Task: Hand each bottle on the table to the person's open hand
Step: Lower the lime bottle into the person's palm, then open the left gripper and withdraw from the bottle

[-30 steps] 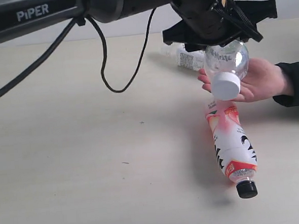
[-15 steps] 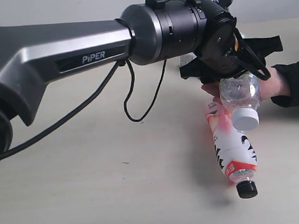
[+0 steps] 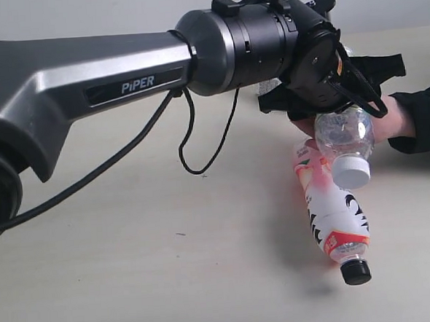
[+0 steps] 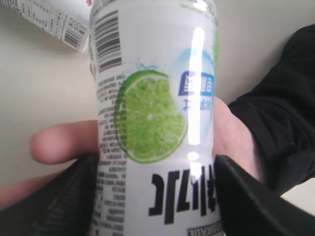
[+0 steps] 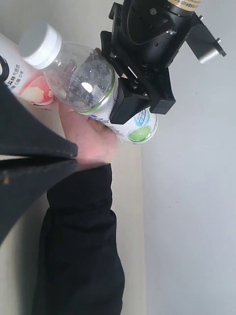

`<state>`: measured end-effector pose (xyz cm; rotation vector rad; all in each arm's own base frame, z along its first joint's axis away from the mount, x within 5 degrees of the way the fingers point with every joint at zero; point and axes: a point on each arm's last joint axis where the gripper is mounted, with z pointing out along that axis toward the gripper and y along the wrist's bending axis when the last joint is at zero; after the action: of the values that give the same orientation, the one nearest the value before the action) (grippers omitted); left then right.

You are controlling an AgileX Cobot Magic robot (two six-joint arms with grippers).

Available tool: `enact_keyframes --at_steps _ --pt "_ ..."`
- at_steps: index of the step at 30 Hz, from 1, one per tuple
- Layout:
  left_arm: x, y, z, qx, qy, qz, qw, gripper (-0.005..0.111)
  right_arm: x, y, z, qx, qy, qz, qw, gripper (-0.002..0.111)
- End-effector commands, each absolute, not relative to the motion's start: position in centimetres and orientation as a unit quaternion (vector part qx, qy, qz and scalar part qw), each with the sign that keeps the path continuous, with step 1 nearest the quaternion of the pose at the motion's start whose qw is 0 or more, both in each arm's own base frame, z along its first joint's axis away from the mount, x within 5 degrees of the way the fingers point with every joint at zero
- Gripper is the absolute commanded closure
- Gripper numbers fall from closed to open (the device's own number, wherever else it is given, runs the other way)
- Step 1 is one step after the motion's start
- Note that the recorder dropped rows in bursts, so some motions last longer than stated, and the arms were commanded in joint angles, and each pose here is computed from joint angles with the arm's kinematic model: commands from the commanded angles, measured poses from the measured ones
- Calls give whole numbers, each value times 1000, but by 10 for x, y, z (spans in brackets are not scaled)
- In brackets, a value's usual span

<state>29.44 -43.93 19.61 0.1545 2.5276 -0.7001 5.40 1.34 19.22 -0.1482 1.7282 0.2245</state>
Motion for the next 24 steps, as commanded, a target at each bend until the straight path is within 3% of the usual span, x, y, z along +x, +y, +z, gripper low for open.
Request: enact_keyframes --at_steps 1,3,7,24 --pt "295 -440 199 68 926 -259 266 34 54 13 192 -66 755 95 645 108" --pt "296 -440 199 72 925 -256 270 22 54 13 192 -66 755 95 645 108" --pt "296 -440 199 76 925 -254 273 10 54 13 192 -66 755 95 645 108" --pt "293 -432 238 100 911 -262 303 9 54 13 192 -66 755 95 645 108"
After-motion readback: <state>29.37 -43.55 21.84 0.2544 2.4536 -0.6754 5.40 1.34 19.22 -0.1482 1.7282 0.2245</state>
